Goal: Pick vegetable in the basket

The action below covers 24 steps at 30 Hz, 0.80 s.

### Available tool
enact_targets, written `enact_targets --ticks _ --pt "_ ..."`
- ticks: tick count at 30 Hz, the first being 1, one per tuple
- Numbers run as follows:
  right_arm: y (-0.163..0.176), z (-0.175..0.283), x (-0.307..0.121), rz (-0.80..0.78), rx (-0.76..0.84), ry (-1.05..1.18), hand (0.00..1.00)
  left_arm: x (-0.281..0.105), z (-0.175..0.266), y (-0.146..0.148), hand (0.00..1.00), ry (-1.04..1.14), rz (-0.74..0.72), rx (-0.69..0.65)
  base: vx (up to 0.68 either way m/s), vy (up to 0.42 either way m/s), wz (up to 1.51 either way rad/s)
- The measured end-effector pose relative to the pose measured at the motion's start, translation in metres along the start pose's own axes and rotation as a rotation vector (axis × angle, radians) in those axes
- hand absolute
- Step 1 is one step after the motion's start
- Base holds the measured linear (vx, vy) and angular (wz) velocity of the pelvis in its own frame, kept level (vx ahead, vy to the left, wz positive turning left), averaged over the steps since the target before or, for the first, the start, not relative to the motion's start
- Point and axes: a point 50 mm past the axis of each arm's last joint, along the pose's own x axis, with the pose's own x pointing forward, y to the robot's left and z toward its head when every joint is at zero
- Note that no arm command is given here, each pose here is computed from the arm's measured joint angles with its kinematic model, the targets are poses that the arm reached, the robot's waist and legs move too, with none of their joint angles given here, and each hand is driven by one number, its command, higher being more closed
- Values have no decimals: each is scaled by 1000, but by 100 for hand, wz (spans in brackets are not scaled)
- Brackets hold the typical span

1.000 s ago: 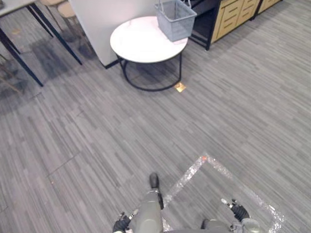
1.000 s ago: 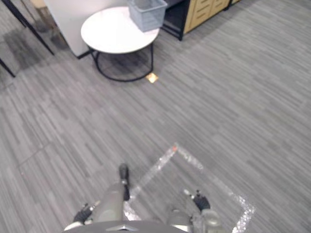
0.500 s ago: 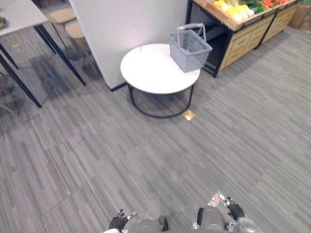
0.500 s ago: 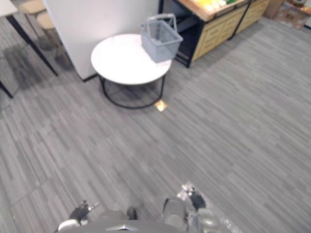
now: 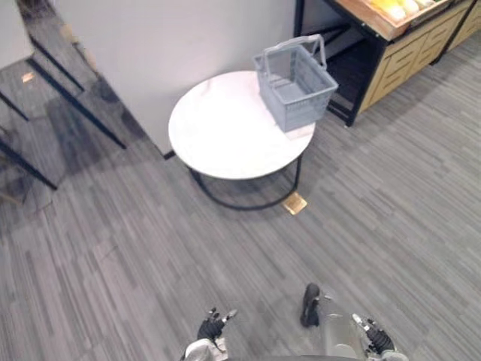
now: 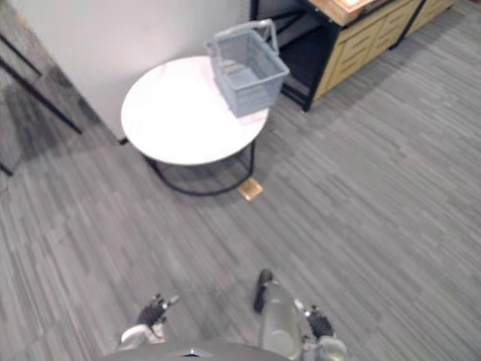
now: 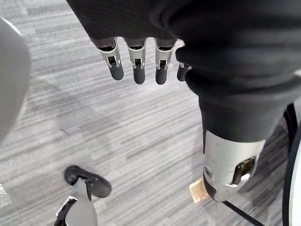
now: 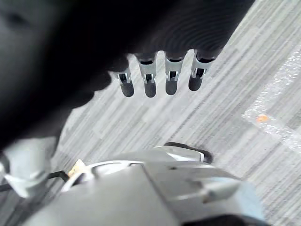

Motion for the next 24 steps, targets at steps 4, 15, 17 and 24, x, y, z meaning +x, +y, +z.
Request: enact_targets --ticks 4,15,17,24 --pt "4 6 2 24 -48 -16 0 -1 1 10 0 -13 32 -33 608 -244 -29" --pt "39 25 6 155 -179 -86 0 -1 10 10 0 -78 18 -18 465 80 -47" --pt "48 22 5 186 -198 -84 0 -1 13 15 0 -83 21 7 584 195 -14" --pt "48 30 4 214 -265 -141 0 -4 4 37 0 -11 40 157 495 158 22"
